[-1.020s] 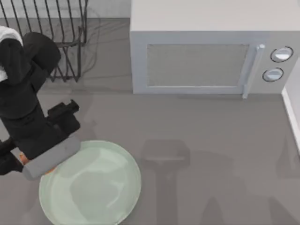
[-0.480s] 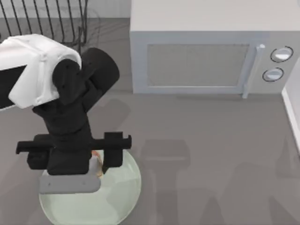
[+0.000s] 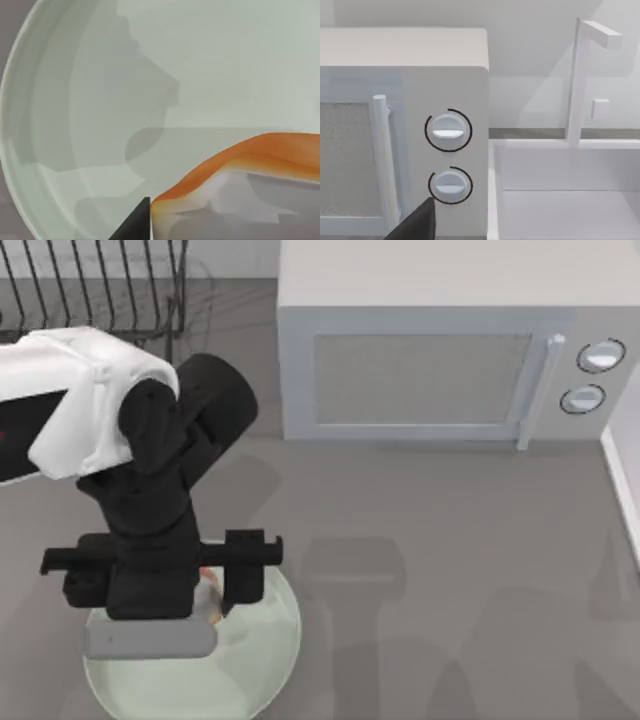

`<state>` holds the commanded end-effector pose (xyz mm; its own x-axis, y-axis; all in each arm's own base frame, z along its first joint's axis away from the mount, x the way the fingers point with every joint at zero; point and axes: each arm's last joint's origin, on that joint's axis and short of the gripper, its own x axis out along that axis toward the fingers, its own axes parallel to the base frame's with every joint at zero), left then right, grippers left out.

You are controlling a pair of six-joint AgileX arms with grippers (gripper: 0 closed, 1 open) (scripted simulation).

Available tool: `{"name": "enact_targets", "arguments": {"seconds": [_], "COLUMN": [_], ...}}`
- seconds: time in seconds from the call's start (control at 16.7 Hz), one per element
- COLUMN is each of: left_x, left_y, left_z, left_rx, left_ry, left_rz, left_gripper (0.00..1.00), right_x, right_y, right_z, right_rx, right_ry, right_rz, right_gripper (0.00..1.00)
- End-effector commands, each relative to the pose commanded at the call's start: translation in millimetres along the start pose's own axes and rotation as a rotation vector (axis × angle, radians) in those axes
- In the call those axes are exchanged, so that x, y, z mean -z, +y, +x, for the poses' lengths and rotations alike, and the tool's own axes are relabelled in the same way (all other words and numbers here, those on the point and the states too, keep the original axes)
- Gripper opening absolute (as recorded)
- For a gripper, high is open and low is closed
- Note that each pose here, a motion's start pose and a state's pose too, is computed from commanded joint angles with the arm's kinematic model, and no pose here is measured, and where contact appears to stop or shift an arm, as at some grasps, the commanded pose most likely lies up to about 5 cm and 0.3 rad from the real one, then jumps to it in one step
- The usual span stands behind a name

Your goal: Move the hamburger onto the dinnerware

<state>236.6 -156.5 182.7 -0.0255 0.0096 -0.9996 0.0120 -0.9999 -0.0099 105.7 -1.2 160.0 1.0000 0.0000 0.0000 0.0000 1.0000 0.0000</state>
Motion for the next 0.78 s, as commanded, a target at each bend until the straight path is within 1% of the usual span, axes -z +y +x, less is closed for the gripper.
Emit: {"name": "enact_targets", "arguments": {"seconds": [0.3,0.54,0.78], "left_x": [1.4,1.3,1.3], "left_y": [1.9,1.7,1.7], "left_z": [31.9,33.4,33.4], "left_rx": [-0.002,-0.002,-0.002], "left_ry": [0.009,0.007,0.007], "left_rz": [0.006,0.006,0.006], "left_gripper": [0.00,0.00,0.30], "right_x": [0.0,0.0,0.0], "right_y": [0.0,0.0,0.0], "right_z": [0.0,0.0,0.0], "right_rx": [0.000,0.000,0.000], "right_ry": [0.000,0.000,0.000], "right_rz": [0.000,0.000,0.000], "right_gripper": [1.00,1.00,1.00]}}
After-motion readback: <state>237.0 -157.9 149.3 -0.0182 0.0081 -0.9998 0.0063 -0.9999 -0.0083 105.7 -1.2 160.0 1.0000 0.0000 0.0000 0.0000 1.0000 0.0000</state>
